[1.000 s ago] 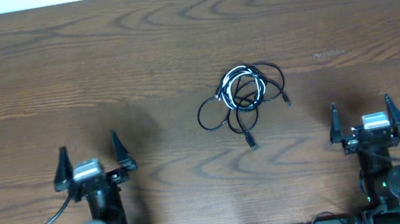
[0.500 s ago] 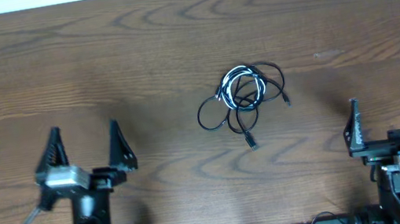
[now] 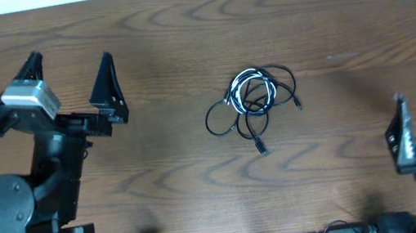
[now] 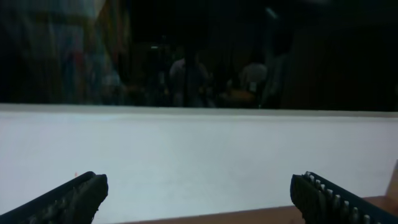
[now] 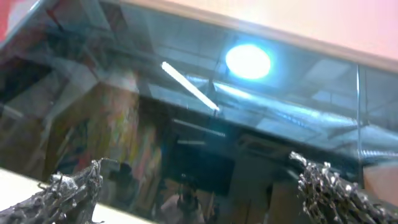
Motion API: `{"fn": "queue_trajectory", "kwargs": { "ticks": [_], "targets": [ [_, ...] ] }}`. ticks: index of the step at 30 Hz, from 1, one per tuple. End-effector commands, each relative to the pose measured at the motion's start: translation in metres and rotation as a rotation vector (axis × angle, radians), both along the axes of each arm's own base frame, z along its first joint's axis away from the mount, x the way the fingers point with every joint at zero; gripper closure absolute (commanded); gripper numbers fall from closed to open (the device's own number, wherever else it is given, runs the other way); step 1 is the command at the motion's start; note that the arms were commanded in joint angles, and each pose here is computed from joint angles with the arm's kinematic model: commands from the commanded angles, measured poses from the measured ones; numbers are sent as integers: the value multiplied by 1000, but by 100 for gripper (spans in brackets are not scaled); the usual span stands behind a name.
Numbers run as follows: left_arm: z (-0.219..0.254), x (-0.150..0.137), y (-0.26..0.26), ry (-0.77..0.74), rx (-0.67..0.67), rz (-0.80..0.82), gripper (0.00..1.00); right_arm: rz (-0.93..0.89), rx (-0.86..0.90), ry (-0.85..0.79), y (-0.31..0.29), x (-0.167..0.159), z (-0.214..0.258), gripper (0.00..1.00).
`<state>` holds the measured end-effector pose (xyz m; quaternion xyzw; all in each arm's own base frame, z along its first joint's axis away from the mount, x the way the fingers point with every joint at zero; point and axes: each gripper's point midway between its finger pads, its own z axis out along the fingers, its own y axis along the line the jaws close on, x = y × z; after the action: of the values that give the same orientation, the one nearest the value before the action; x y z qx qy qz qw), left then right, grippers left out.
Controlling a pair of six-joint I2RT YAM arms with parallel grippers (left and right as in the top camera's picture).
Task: Untangle cables
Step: 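Raise both arms and move grippers toward the cable bundle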
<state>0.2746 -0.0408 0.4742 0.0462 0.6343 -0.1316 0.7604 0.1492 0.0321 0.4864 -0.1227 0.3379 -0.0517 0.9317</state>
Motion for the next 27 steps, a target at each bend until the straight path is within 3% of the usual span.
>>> {"fn": "queue_trajectory", "kwargs": {
  "ticks": [1, 4, 5, 10, 12, 13, 16, 20, 24, 27],
  "targets": [
    [29, -24, -5, -88, 1, -34, 1, 68, -66, -62, 15, -3, 46, 1],
    [34, -39, -5, -114, 1, -34, 1, 141, -167, -102, 35, -4, 66, 1],
    [40, -50, -5, -141, 2, -35, 1, 214, -271, -122, 54, -7, 66, 1],
    [73, -94, -31, -317, 62, -181, 2, 439, -686, -245, 111, -40, 31, 1],
    [79, -101, -30, -350, 65, -179, 2, 443, -716, -273, 113, -45, 30, 1],
    [80, -103, -30, -356, 65, -177, 2, 441, -672, -263, 110, -43, 35, 1],
    [79, -102, -30, -352, 64, -177, 2, 507, -300, -118, 80, -21, 63, 1],
    [78, -102, -30, -347, 60, -179, 2, 489, 230, 88, 21, 35, 69, 1],
    [78, -102, -30, -347, 60, -180, 2, 505, 406, 191, 5, 57, 55, 1],
    [78, -102, -30, -347, 60, -180, 2, 642, 475, 165, 8, 45, 66, 1]
  ]
}}
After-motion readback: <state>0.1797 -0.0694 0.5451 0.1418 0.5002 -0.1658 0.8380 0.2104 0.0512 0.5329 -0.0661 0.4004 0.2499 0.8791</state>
